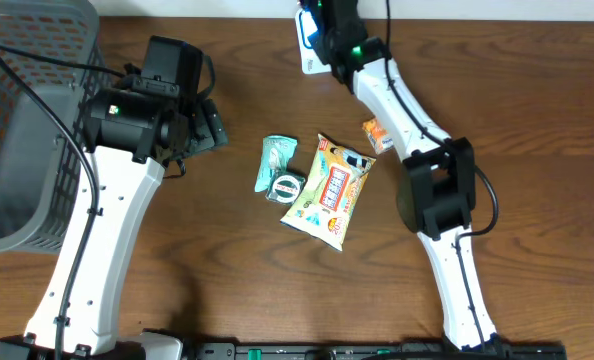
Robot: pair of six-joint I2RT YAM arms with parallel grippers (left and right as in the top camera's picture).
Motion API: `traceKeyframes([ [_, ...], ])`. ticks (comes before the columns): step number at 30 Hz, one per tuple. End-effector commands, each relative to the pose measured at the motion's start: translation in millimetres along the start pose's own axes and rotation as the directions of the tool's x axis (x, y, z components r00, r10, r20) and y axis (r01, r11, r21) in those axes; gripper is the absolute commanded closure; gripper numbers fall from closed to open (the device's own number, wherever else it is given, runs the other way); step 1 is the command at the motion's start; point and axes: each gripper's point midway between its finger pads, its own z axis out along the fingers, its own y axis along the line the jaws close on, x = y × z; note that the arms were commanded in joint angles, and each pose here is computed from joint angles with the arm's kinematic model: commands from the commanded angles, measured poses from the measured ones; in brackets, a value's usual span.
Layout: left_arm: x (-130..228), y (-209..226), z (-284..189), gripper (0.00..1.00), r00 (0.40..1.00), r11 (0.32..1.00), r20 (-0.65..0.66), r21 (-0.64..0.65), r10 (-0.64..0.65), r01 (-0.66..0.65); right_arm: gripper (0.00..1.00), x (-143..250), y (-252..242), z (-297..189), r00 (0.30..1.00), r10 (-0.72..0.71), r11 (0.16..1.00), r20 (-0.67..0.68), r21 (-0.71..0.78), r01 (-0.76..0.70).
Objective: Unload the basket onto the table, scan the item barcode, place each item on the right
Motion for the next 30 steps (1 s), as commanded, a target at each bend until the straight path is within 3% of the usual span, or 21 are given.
traceKeyframes([
  [1,-3,2,-1,0.02,1.0,1.0,0.009,-0.011,0.006,-0.006,0.99,-30,-4,-19,0.99,-0.129,0.991,0.052,0.045,0.127],
  [7,-3,2,-1,0.02,1.0,1.0,0.009,-0.011,0.006,-0.006,0.99,-26,-20,-32,0.998,-0.063,0.997,0.016,0.04,0.062],
  [10,-3,2,-1,0.02,1.0,1.0,0.009,-0.011,0.006,-0.006,0.99,-20,-58,-47,1.0,-0.009,0.997,-0.016,0.07,0.011],
  [13,-3,2,-1,0.02,1.0,1.0,0.009,-0.011,0.006,-0.006,0.99,2,-111,-63,0.989,0.131,0.985,-0.068,0.122,-0.122],
  [17,-3,2,-1,0.02,1.0,1.0,0.009,-0.011,0.006,-0.006,0.99,67,-179,-77,0.925,0.326,0.935,-0.197,0.212,-0.284],
  [21,-3,2,-1,0.02,1.0,1.0,0.009,-0.011,0.006,-0.006,0.99,143,-219,-89,0.836,0.412,0.905,-0.361,0.271,-0.329],
  [27,-3,2,-1,0.02,1.0,1.0,0.009,-0.011,0.006,-0.006,0.99,228,-259,-108,0.701,0.533,0.845,-0.474,0.336,-0.415],
  [30,-3,2,-1,0.02,1.0,1.0,0.009,-0.011,0.006,-0.006,0.87,266,-274,-119,0.638,0.569,0.822,-0.519,0.384,-0.42],
])
